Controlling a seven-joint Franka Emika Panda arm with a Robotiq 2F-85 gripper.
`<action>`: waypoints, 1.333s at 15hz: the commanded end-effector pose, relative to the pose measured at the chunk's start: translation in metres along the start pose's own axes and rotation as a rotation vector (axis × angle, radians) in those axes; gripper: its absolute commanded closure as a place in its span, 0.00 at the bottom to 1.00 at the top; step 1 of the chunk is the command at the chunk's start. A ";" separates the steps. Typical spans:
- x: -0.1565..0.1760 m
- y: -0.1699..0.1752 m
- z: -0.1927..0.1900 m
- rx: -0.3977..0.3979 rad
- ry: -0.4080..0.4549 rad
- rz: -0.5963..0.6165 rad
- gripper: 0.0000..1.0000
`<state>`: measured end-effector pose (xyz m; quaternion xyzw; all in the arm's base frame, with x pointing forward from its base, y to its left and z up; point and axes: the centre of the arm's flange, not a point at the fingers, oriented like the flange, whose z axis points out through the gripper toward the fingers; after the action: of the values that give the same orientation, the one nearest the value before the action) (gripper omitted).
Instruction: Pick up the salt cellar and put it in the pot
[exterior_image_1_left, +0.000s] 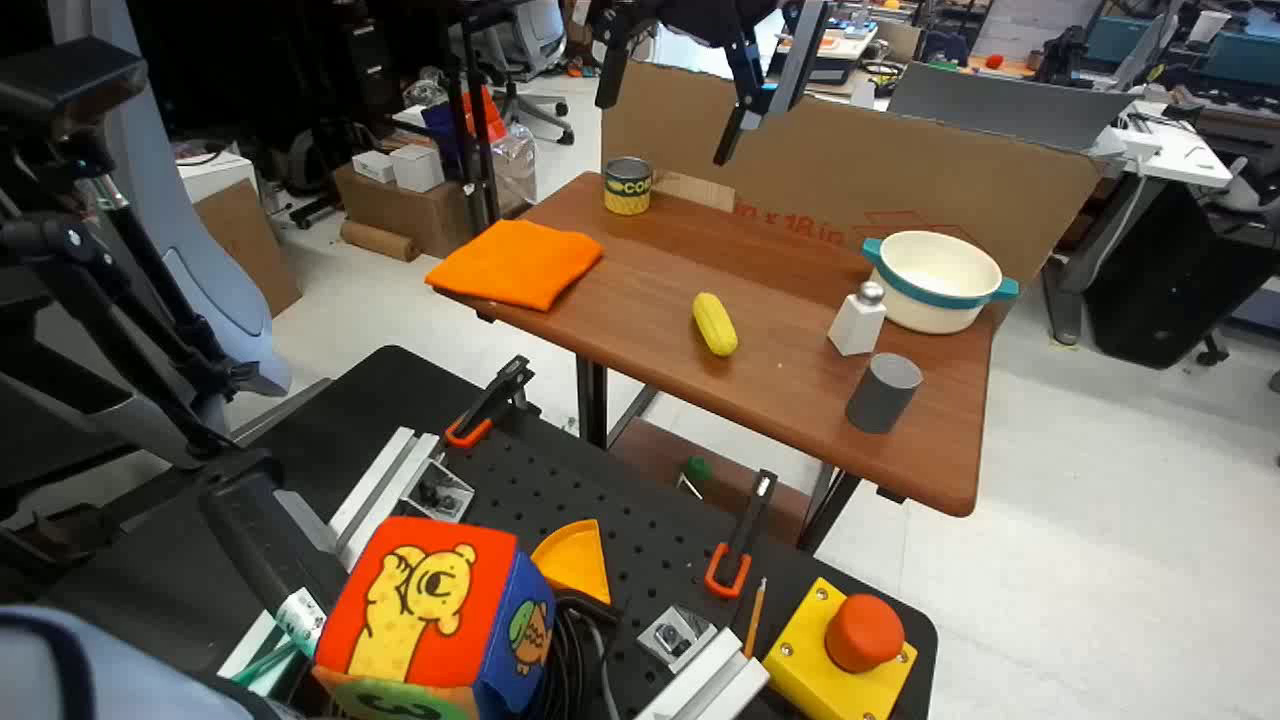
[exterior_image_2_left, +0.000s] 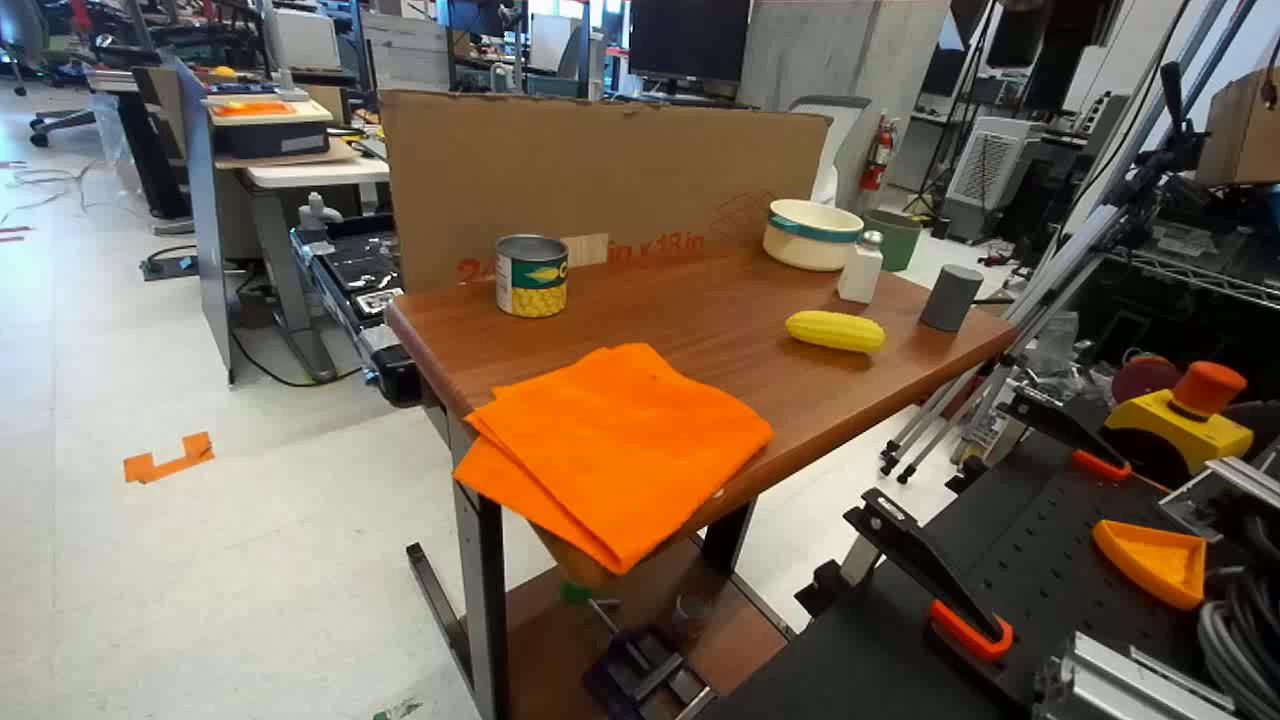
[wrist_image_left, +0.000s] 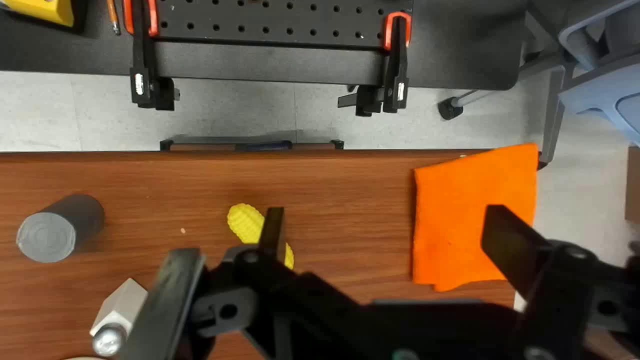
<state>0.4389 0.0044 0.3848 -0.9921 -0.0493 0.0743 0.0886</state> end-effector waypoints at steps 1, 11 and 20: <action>0.000 0.000 0.000 0.000 0.001 0.000 0.00; 0.026 0.030 -0.005 -0.067 0.068 0.021 0.00; 0.097 0.123 -0.030 -0.152 0.145 0.130 0.00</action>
<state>0.5116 -0.0871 0.3841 -0.9997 0.0052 0.0109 0.0233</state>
